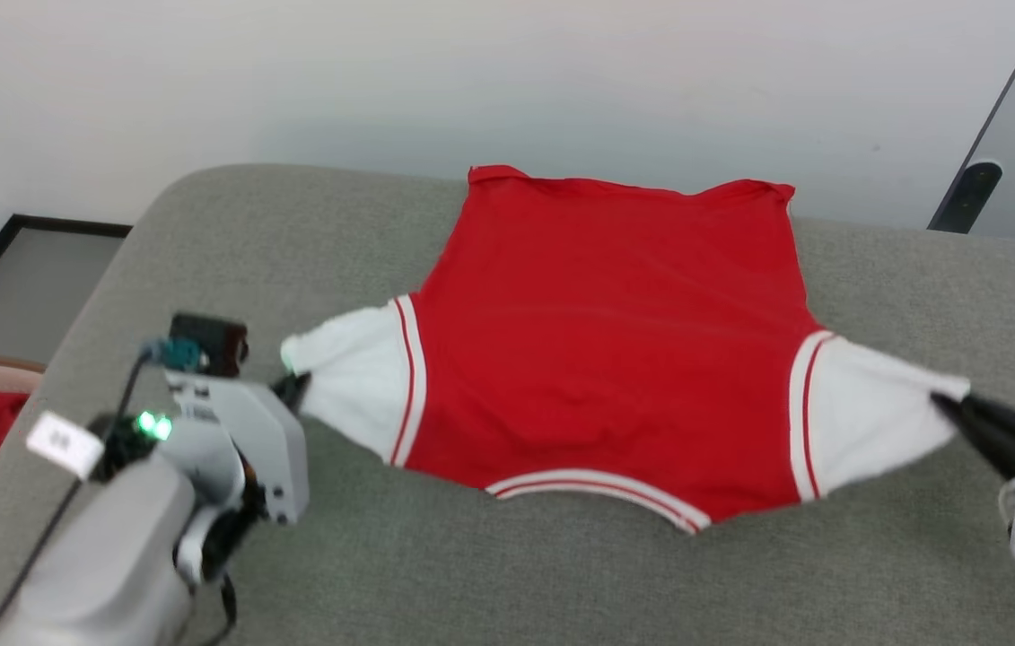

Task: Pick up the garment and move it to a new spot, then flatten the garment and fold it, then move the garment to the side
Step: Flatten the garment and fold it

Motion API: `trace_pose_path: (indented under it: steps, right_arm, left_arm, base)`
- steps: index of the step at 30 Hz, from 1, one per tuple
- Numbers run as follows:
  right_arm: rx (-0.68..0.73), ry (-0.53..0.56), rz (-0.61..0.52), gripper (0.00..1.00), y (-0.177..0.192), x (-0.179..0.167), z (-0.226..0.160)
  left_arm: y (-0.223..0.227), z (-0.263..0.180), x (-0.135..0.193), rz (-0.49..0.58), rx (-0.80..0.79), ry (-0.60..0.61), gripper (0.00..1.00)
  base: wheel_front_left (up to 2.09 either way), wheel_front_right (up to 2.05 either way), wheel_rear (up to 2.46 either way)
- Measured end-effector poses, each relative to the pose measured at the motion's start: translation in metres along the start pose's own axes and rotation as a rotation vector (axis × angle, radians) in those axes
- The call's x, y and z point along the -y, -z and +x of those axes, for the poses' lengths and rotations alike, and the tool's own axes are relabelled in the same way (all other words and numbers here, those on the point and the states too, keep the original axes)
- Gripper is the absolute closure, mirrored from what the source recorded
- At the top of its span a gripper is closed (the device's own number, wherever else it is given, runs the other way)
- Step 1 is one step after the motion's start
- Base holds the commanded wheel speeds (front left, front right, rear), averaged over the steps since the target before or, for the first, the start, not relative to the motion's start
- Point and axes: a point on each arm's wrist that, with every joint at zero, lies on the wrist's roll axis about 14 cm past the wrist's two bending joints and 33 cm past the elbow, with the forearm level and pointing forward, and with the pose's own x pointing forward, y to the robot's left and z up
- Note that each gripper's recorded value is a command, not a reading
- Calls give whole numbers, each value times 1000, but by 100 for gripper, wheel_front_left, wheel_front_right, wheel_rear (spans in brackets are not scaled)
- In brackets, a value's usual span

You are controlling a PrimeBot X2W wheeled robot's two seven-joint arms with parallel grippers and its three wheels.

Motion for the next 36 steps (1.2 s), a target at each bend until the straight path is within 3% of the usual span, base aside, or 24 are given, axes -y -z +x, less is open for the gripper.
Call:
trace_pose_path:
  steps: [13,23,25,36]
  right_arm:
    - [-189,-21,186,100,92,-36,-45]
    - [-289,20,246,100,117,-32,-65]
    - [-299,37,240,0,117,-29,-64]
    - [-201,44,214,0,61,-22,-51]
  left_arm:
    - [66,-51,18,-143,-126,-32,100]
    - [79,-73,19,-204,-161,-80,100]
    - [78,-71,21,-204,-161,-75,100]
    - [74,-56,36,-214,-125,-48,100]
  base:
    - [0,0,0]
    - [0,0,0]
    - [0,0,0]
    - [0,0,0]
